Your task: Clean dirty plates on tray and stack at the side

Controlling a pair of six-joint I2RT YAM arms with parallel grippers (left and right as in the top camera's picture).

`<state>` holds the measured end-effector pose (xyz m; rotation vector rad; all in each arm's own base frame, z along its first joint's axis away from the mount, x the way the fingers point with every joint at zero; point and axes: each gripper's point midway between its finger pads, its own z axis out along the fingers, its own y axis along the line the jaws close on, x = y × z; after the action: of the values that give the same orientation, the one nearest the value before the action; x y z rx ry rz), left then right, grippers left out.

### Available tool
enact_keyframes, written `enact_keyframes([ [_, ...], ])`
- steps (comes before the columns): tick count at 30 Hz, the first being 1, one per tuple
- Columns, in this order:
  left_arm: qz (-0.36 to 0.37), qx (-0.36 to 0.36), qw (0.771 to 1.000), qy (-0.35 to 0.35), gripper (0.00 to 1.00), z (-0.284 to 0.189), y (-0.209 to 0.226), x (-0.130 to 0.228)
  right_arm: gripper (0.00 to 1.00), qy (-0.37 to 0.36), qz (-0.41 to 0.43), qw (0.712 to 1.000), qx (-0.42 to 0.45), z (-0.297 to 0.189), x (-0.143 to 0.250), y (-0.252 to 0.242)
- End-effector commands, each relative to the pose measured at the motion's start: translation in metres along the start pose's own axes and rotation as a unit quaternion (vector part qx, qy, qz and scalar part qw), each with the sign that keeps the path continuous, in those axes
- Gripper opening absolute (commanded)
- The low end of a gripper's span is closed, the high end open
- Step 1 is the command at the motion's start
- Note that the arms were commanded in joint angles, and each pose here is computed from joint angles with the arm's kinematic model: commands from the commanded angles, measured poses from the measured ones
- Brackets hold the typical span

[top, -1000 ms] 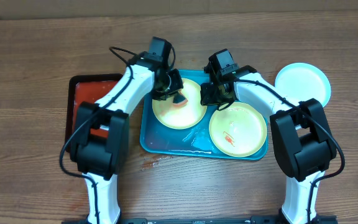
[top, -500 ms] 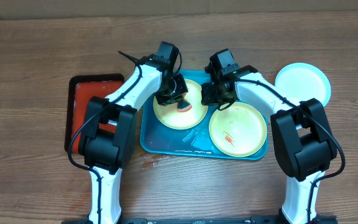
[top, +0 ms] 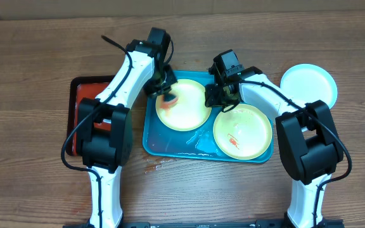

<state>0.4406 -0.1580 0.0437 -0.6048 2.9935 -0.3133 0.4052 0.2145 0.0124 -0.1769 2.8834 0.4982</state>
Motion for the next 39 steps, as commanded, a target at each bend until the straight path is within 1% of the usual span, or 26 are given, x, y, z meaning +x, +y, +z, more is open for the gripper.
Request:
enact_keyframes([
  [1, 0.045, 0.073, 0.995, 0.057, 0.04, 0.005, -0.043, 0.031, 0.04, 0.003, 0.003, 1.000, 0.004, 0.003, 0.002, -0.003],
  [7, 0.085, 0.046, 0.993, 0.069, 0.04, 0.038, -0.057, 0.058, 0.04, 0.003, 0.003, 1.000, 0.005, 0.003, 0.002, -0.003],
  [9, 0.103, 0.027, 0.992, 0.074, 0.04, 0.048, -0.052, 0.064, 0.04, 0.003, 0.003, 1.000, 0.005, 0.003, 0.002, -0.003],
  [12, 0.102, -0.019, 0.992, 0.074, 0.04, 0.053, -0.033, 0.065, 0.04, 0.004, 0.003, 1.000, 0.005, 0.003, 0.003, -0.003],
  [18, 0.082, -0.111, 0.990, 0.038, 0.04, 0.037, 0.012, 0.038, 0.04, 0.004, 0.003, 1.000, 0.005, 0.003, 0.002, -0.003],
  [22, 0.072, -0.191, 0.979, 0.008, 0.04, 0.023, 0.050, 0.017, 0.04, 0.004, 0.003, 1.000, 0.005, 0.003, 0.002, -0.003],
  [26, 0.063, -0.233, 0.970, -0.011, 0.04, 0.011, 0.070, 0.005, 0.04, 0.003, 0.003, 1.000, 0.005, 0.003, 0.002, -0.003],
  [28, 0.058, -0.231, 0.971, -0.016, 0.04, 0.003, 0.070, 0.000, 0.04, 0.002, 0.002, 1.000, 0.004, 0.003, 0.002, -0.003],
  [32, 0.038, -0.203, 0.977, -0.043, 0.04, -0.024, 0.058, -0.013, 0.04, -0.003, 0.001, 1.000, 0.002, 0.002, -0.001, -0.002],
  [36, 0.025, -0.139, 0.988, -0.068, 0.04, -0.065, 0.038, -0.021, 0.04, -0.005, -0.006, 1.000, 0.002, -0.004, -0.006, 0.001],
  [39, 0.012, -0.100, 0.991, -0.087, 0.04, -0.099, 0.036, -0.024, 0.04, -0.015, -0.024, 1.000, 0.002, -0.018, -0.013, 0.007],
])
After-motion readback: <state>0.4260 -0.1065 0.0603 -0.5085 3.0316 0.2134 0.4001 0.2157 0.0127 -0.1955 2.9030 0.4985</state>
